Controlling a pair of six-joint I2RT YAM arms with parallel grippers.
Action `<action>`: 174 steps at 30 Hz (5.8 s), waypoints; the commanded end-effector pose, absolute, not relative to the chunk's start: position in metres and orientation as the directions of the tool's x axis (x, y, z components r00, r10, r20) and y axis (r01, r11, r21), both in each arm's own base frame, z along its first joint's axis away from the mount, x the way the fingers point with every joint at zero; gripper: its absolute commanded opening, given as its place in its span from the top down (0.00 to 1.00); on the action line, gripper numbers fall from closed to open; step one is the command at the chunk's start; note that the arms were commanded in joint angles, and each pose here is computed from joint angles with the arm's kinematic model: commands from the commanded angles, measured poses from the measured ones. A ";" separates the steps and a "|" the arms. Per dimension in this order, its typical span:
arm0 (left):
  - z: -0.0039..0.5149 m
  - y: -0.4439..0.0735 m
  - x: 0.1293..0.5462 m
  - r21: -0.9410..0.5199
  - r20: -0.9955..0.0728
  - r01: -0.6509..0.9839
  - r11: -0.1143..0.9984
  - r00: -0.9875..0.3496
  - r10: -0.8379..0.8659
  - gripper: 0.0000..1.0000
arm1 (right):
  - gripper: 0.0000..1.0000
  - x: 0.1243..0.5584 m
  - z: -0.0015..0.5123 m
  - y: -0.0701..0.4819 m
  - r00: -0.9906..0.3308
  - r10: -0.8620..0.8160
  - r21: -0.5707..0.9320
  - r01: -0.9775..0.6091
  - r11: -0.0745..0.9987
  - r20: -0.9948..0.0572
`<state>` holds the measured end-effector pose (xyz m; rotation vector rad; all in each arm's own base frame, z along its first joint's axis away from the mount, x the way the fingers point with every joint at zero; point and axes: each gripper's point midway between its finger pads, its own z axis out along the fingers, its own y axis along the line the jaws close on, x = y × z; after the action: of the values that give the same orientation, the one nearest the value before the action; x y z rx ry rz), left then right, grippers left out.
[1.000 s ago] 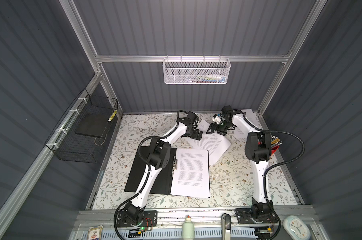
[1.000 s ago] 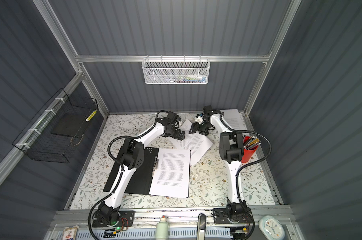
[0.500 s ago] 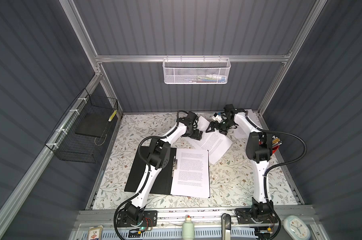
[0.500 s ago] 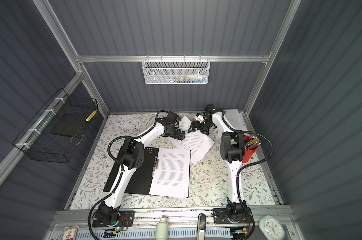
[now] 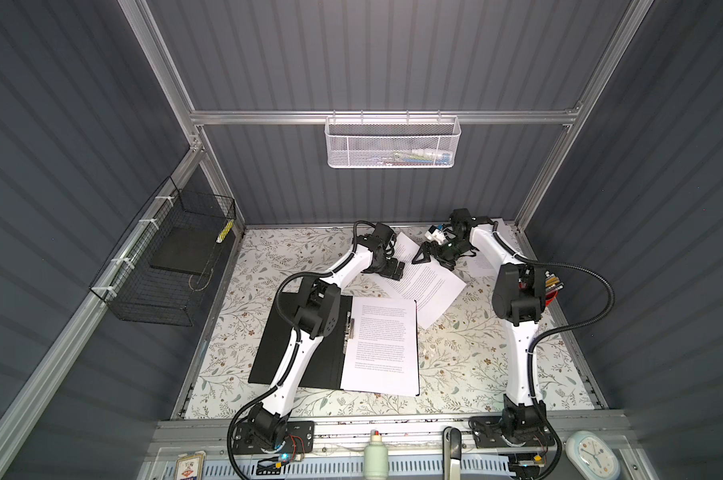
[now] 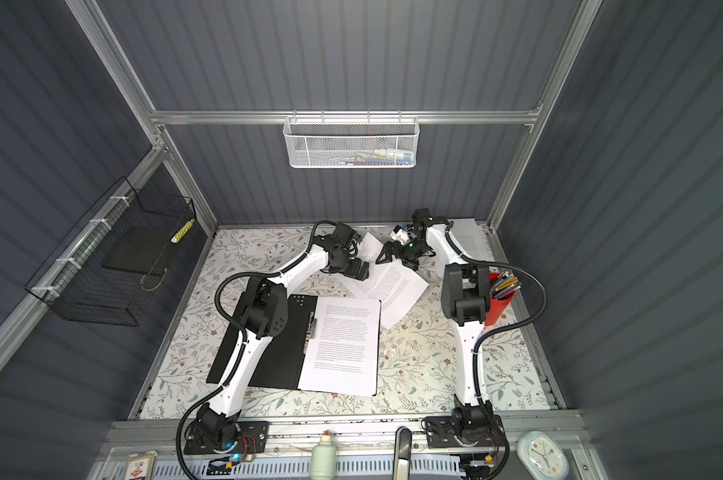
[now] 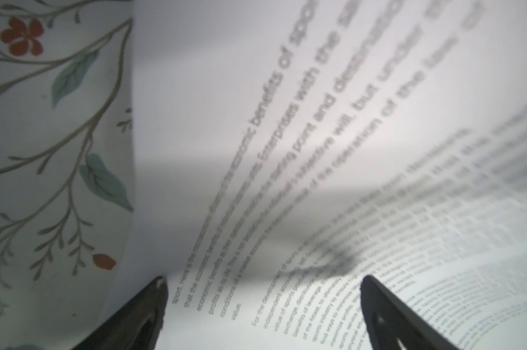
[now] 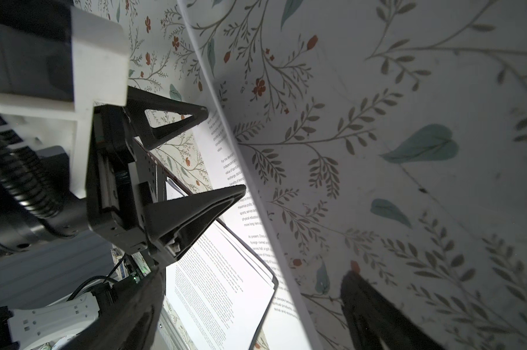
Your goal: Put the files into the folder
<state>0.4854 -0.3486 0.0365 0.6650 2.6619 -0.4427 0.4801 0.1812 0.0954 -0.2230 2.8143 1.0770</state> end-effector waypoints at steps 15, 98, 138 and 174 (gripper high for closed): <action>-0.041 -0.324 0.433 -0.251 -0.124 0.421 0.872 -0.907 0.402 0.00 | 0.25 0.482 0.092 0.173 -0.981 -0.105 0.602 -0.183 0.777 -0.162; 0.178 -0.188 0.310 -0.166 -0.557 0.259 0.952 -0.821 0.126 0.00 | 1.00 0.251 0.057 0.231 -0.788 0.537 0.585 0.292 0.756 -0.301; 0.175 -0.193 0.308 -0.190 -0.540 0.274 0.943 -0.831 0.133 0.00 | 1.00 0.224 0.039 0.241 -0.799 0.540 0.569 0.324 0.756 -0.263; 0.102 -0.122 0.273 -0.072 -0.289 -0.002 0.997 -0.957 -0.023 0.23 | 0.01 0.267 0.047 0.250 -0.916 0.316 0.457 0.176 0.872 -0.249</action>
<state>0.2901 -0.1341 0.1122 0.0334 2.7725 -0.1211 0.2673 0.2491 0.0510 0.4598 2.6669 0.6430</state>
